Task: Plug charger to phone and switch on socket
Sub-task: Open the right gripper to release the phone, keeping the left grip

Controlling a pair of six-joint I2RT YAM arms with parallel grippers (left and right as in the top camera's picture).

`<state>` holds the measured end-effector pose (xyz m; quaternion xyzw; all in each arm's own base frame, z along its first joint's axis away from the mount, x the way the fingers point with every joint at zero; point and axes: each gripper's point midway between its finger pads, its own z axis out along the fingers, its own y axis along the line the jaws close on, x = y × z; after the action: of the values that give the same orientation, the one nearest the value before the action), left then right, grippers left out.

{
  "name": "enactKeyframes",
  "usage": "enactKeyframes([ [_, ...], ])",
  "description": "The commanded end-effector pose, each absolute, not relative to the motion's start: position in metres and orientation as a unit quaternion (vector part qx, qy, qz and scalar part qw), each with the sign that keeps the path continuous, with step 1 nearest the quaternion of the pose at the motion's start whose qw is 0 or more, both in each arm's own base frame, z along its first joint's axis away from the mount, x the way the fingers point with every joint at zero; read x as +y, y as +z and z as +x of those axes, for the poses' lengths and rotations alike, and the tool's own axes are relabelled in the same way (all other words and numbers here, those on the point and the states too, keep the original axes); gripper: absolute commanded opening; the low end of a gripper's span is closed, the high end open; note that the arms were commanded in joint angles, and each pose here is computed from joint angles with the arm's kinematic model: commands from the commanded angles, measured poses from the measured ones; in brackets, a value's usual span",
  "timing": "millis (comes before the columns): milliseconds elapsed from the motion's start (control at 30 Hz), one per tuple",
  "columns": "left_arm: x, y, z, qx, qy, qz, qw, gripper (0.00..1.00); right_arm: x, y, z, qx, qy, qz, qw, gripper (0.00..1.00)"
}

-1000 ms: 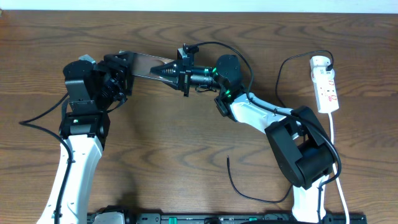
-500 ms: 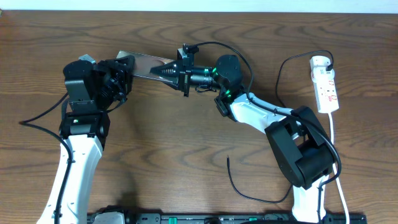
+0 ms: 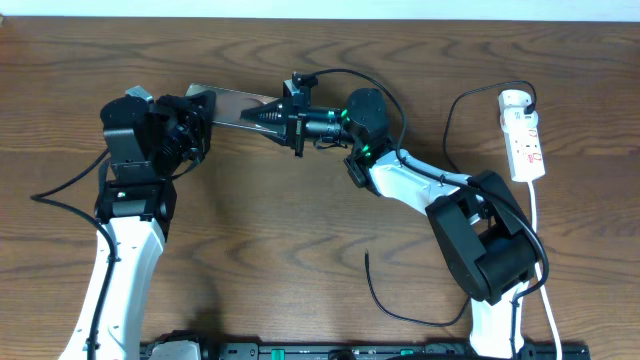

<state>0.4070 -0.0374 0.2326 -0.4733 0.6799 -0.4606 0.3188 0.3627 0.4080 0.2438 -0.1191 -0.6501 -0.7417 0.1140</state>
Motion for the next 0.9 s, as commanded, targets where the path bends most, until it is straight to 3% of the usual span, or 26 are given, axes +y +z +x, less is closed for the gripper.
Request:
enactKeyframes([
  [0, -0.0379, 0.2284, 0.4062, 0.688, -0.457, -0.466, 0.318, 0.08, 0.4115, 0.2510, 0.3570, -0.649, -0.748, -0.094, 0.103, 0.01],
  [567, -0.0379, 0.2283, 0.4061, 0.688, -0.456, -0.466, 0.318, 0.07, 0.4121, 0.2507, 0.3559, -0.650, -0.747, -0.092, 0.104, 0.02],
  [767, -0.0378, 0.2283, 0.4062, 0.688, -0.456, -0.466, 0.318, 0.07, 0.4121, 0.2507, 0.3560, -0.650, -0.747, -0.093, 0.104, 0.23],
  [867, -0.0378, 0.2283, 0.4062, 0.688, -0.456, -0.466, 0.318, 0.08, 0.4120, 0.2507, 0.3561, -0.650, -0.747, -0.093, 0.104, 0.27],
])
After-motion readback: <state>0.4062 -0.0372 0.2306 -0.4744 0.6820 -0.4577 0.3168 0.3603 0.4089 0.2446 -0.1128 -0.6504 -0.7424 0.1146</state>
